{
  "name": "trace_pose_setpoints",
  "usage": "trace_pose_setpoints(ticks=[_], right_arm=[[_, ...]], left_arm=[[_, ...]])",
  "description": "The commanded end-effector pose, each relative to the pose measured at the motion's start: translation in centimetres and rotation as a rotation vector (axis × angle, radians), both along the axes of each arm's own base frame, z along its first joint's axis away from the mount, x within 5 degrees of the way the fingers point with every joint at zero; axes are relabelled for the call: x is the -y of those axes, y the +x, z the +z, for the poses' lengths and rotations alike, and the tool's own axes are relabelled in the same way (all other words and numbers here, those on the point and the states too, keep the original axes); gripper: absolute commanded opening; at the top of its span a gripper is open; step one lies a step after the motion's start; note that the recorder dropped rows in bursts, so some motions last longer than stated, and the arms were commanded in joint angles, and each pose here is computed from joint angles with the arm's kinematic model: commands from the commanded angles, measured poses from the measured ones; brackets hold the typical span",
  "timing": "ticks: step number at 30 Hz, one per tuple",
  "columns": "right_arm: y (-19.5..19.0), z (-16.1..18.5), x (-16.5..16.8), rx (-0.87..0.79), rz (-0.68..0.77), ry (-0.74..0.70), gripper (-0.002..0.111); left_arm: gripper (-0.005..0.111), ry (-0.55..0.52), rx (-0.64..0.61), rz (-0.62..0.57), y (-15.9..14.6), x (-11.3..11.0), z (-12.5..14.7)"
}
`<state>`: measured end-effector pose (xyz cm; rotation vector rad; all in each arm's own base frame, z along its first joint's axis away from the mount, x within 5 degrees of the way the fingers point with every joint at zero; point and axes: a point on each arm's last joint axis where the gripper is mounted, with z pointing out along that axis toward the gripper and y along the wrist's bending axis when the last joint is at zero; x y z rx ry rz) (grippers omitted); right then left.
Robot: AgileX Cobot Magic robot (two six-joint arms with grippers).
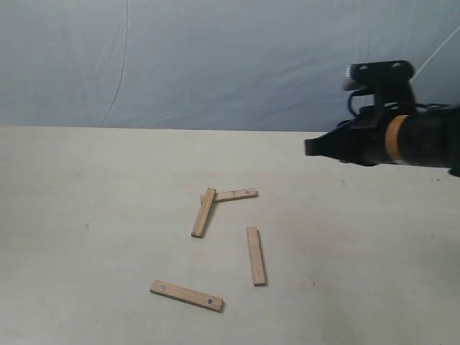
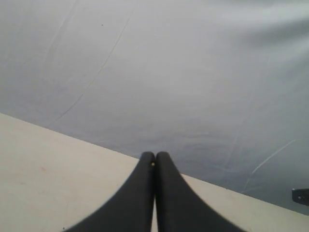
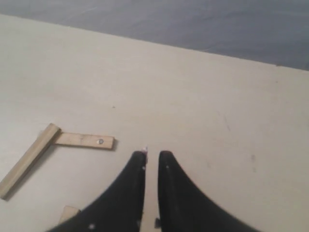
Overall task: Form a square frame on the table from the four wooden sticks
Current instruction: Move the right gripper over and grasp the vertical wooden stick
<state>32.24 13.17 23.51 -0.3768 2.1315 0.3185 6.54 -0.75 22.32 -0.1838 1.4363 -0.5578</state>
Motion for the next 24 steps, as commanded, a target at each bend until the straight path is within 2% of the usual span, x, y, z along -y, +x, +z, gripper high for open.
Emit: trace_pose_setpoints(ticks=[1, 5, 7, 9, 12, 17, 24], right_arm=[[1.4, -1.5, -2.9, 0.008, -0.002, -0.083, 0.016], [2.4, -1.5, -3.6, 0.072, -0.193, -0.325, 0.016], [2.9, -1.4, -3.6, -0.022, -0.282, -0.472, 0.016], [3.5, -1.3, -4.2, -0.216, -0.262, -0.541, 0.016], [3.9, -1.0, -5.7, -0.434, -0.146, -0.524, 0.021], [3.8, -2.2, -8.5, -0.558, -0.068, -0.367, 0.047], [2.7, -7.2, -12.2, -0.658, -0.001, -0.356, 0.049]], left_arm=[[0.0, 0.026, -0.009, -0.016, 0.0, 0.2, -0.3], [0.0, 0.078, 0.003, -0.008, 0.0, 0.2, -0.3], [0.0, 0.088, 0.005, -0.007, 0.0, 0.2, -0.3], [0.0, 0.088, 0.005, -0.007, 0.0, 0.2, -0.3], [0.0, 0.088, 0.005, -0.007, 0.0, 0.2, -0.3], [0.0, 0.087, 0.006, -0.005, 0.0, 0.1, -0.3], [0.0, 0.087, 0.006, -0.005, 0.0, 0.1, -0.3]])
